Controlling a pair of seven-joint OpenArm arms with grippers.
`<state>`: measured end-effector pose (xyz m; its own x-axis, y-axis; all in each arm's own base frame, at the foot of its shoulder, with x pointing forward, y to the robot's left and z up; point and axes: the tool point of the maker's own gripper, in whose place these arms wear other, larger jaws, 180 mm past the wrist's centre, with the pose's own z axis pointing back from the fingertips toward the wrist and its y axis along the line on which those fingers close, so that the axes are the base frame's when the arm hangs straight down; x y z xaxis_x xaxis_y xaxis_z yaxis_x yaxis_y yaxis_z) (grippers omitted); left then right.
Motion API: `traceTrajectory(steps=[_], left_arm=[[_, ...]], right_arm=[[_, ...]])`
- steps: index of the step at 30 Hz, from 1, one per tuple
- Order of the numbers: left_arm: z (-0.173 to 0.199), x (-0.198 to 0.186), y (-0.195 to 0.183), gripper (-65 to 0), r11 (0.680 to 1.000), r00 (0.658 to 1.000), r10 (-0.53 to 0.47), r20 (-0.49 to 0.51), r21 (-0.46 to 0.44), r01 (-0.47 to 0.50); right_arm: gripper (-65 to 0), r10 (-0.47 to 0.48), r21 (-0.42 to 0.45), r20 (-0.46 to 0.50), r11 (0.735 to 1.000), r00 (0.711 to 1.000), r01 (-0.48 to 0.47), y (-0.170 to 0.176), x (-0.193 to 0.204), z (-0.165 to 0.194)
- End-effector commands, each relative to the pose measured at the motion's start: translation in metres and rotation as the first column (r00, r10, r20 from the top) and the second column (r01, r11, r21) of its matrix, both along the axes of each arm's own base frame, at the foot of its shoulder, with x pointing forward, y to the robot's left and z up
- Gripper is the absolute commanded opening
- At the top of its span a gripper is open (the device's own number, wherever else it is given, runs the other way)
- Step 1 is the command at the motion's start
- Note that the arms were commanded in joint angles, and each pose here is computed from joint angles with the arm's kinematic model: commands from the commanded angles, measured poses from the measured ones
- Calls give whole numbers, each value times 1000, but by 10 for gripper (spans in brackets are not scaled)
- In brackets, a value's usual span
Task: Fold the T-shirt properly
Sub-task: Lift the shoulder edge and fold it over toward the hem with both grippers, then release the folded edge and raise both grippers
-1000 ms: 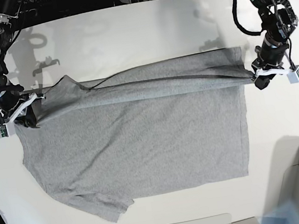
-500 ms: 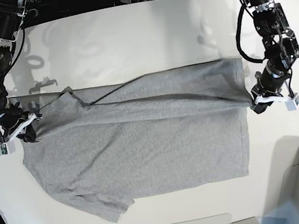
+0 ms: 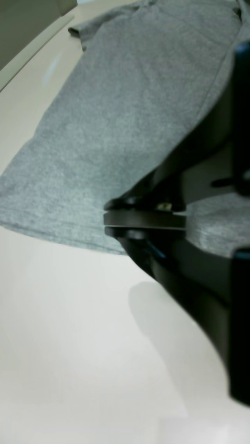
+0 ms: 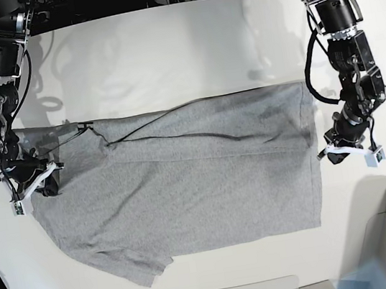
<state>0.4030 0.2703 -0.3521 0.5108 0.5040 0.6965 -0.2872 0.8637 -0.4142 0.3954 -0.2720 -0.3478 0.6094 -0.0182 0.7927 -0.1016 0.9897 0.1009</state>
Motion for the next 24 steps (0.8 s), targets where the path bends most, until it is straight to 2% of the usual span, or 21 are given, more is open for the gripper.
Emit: traceTrajectory(steps=[1,6,9,11,13,17,24], left_arm=[[21,11,10,-650,1000,998,12,60,26,-14],[18,8,8,-639,1000,999,6,47,19,-7],[15,4,8,-523,1000,999,5,39,20,-6],[16,0,6,-506,1000,999,-1,43,29,0],[19,-3,3,-510,999,999,-14,52,40,12],[7,-11,-15,-509,996,997,-74,-9,43,74],[-15,-14,-37,-508,987,985,-148,-86,52,153]], right_arm=[[-650,-5,-3,79,1000,997,5,-6,15,25],[-650,-20,6,70,1000,997,19,-12,20,24],[-522,-19,5,74,1000,997,19,-12,21,26],[-454,-17,6,75,1000,997,17,-12,21,26],[-421,-14,9,78,1000,997,13,-11,22,27],[-415,-7,-14,92,1000,996,8,-15,19,34],[-415,29,-71,91,997,995,-22,-9,-10,32]])
